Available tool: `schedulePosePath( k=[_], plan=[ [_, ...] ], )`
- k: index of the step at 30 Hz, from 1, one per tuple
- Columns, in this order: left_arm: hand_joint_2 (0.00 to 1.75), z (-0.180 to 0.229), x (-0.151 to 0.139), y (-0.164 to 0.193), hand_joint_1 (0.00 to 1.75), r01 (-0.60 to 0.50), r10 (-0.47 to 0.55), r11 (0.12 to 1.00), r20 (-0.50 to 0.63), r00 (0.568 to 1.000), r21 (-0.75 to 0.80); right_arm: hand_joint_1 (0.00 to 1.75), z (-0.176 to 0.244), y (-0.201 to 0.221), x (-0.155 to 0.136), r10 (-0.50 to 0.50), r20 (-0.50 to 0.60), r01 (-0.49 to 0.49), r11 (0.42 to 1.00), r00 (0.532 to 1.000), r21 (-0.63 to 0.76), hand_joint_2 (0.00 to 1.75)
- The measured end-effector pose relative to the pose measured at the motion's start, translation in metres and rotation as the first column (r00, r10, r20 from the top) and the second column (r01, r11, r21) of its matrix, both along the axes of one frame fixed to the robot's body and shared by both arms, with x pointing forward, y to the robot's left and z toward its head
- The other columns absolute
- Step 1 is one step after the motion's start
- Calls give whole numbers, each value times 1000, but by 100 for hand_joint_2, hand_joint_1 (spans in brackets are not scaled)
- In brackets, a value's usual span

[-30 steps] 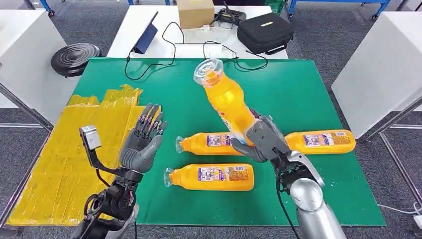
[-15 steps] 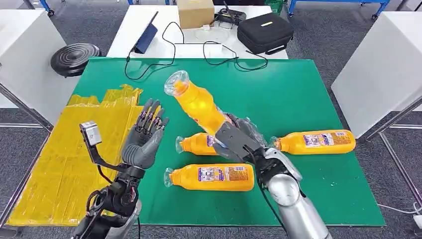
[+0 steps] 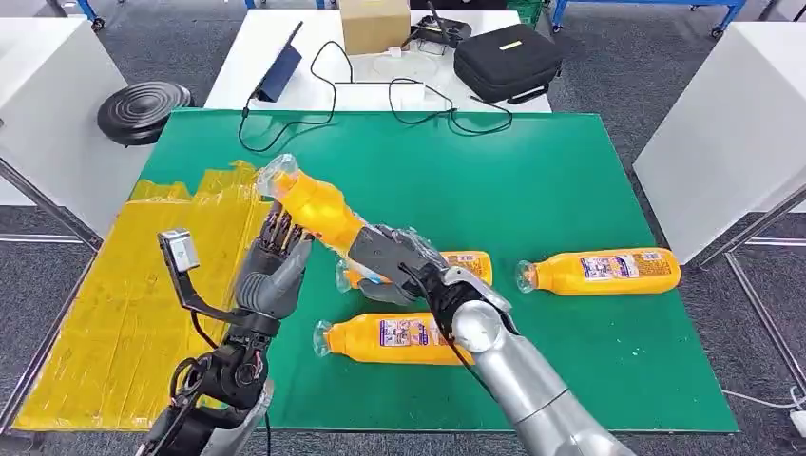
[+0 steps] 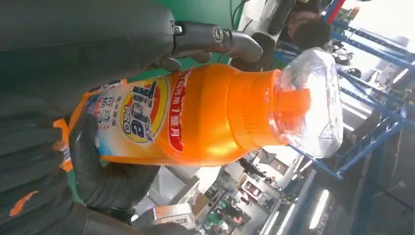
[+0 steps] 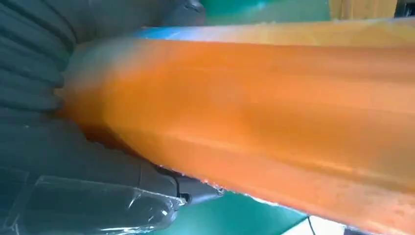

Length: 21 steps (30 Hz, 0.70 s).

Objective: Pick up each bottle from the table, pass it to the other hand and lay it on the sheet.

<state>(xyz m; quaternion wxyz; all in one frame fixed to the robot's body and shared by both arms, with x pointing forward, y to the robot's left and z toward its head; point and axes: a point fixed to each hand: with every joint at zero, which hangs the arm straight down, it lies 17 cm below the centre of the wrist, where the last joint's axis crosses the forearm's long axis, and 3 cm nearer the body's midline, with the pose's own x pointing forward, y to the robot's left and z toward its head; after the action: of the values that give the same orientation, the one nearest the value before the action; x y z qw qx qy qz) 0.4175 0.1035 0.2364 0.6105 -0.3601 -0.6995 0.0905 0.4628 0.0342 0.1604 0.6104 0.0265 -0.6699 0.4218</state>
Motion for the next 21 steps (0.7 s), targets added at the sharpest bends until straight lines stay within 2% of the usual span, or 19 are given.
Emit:
schedulePosePath(
  k=[21],
  plan=[
    [175, -26, 19, -14, 0, 40, -40, 999, -93, 995, 7, 175, -22, 11, 14, 11, 15, -9, 993, 1000, -121, 175]
  ],
)
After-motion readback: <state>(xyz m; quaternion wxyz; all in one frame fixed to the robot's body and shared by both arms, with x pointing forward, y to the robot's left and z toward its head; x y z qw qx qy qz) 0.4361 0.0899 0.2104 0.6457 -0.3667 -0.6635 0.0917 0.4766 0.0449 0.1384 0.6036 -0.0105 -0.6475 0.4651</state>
